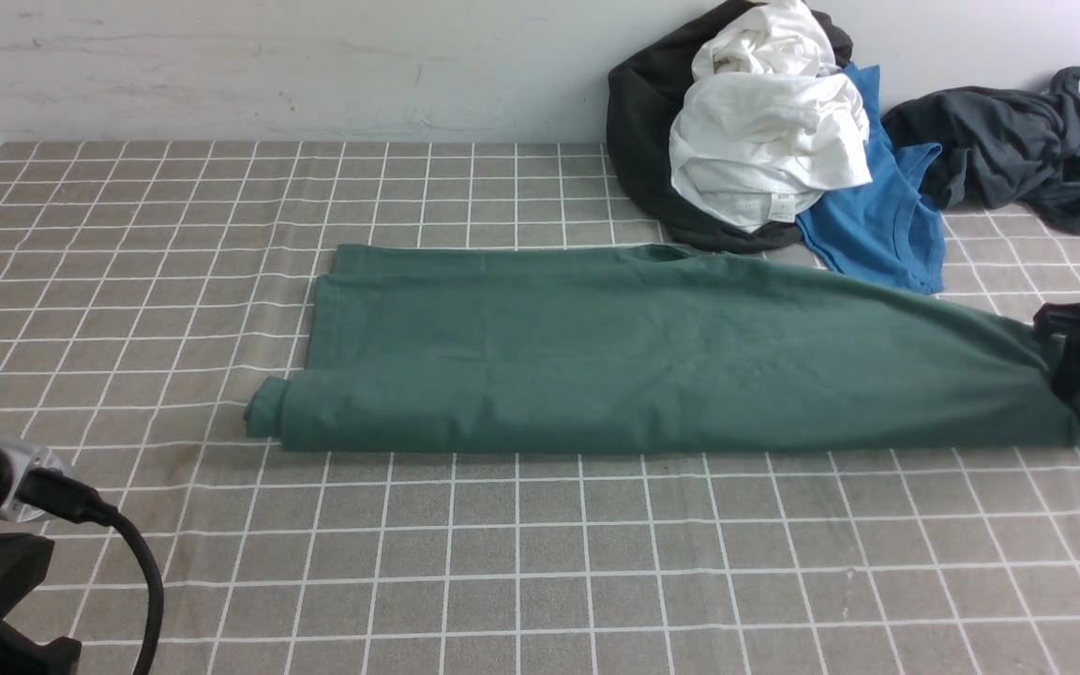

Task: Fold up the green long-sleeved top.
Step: Use the right arm to clamp the right edge of the fabric, then use the right arm to drag the right edge of the fabric to the left and folds it over the left edge

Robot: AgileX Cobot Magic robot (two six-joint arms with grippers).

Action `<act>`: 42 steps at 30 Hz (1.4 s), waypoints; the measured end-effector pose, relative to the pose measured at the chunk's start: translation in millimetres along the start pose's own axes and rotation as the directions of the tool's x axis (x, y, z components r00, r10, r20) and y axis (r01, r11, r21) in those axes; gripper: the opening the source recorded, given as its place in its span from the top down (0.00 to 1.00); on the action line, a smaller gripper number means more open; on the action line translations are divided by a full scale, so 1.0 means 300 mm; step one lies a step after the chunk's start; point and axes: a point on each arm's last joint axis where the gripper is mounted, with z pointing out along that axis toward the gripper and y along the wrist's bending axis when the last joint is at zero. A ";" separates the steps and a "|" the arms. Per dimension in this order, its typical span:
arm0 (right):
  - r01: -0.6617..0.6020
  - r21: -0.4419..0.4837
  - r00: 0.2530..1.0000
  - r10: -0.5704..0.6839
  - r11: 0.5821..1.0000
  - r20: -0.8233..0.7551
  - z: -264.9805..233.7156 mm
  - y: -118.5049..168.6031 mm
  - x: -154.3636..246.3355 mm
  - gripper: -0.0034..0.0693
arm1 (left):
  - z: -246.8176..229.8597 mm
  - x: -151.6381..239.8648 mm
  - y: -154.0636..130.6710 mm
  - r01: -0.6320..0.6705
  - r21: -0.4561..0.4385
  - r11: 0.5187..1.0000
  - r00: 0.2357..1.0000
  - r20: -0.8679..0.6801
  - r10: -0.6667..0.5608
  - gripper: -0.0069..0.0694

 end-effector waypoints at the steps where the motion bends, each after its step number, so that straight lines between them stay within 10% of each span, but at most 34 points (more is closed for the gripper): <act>1: 0.005 -0.003 1.000 -0.005 1.000 -0.002 0.000 0.001 0.000 0.70 | 0.000 0.000 0.000 0.000 0.000 1.000 1.000 0.000 0.000 0.92; 4: 0.050 0.029 0.999 -0.050 0.998 -0.003 -0.026 -0.005 0.002 0.91 | 0.000 0.001 -0.002 0.007 0.006 1.000 1.000 -0.002 -0.007 0.92; 11: 0.117 0.292 0.993 -0.121 0.949 -0.003 -0.262 -0.082 0.029 0.93 | 0.000 0.006 -0.013 0.049 0.043 0.998 0.999 -0.021 -0.049 0.92; 17: 0.031 0.305 0.988 -0.076 0.952 0.137 -0.470 -0.006 0.050 0.93 | 0.000 0.003 -0.017 0.066 0.055 0.996 0.998 -0.014 -0.066 0.92; 25: 0.276 -0.031 0.902 -0.248 0.961 0.353 -0.602 0.531 0.108 0.93 | -0.001 -0.006 -0.017 0.077 0.057 0.995 0.997 0.015 -0.078 0.92; 33: 0.549 -0.280 0.767 -0.341 0.788 0.543 -0.411 1.130 0.220 0.93 | -0.001 -0.006 -0.017 0.078 0.057 0.995 0.997 0.015 -0.079 0.92; 42: 0.660 -0.279 0.707 -0.450 0.698 0.546 -0.233 1.384 0.244 0.75 | 0.002 0.001 -0.018 0.079 0.060 0.995 0.997 0.001 -0.079 0.92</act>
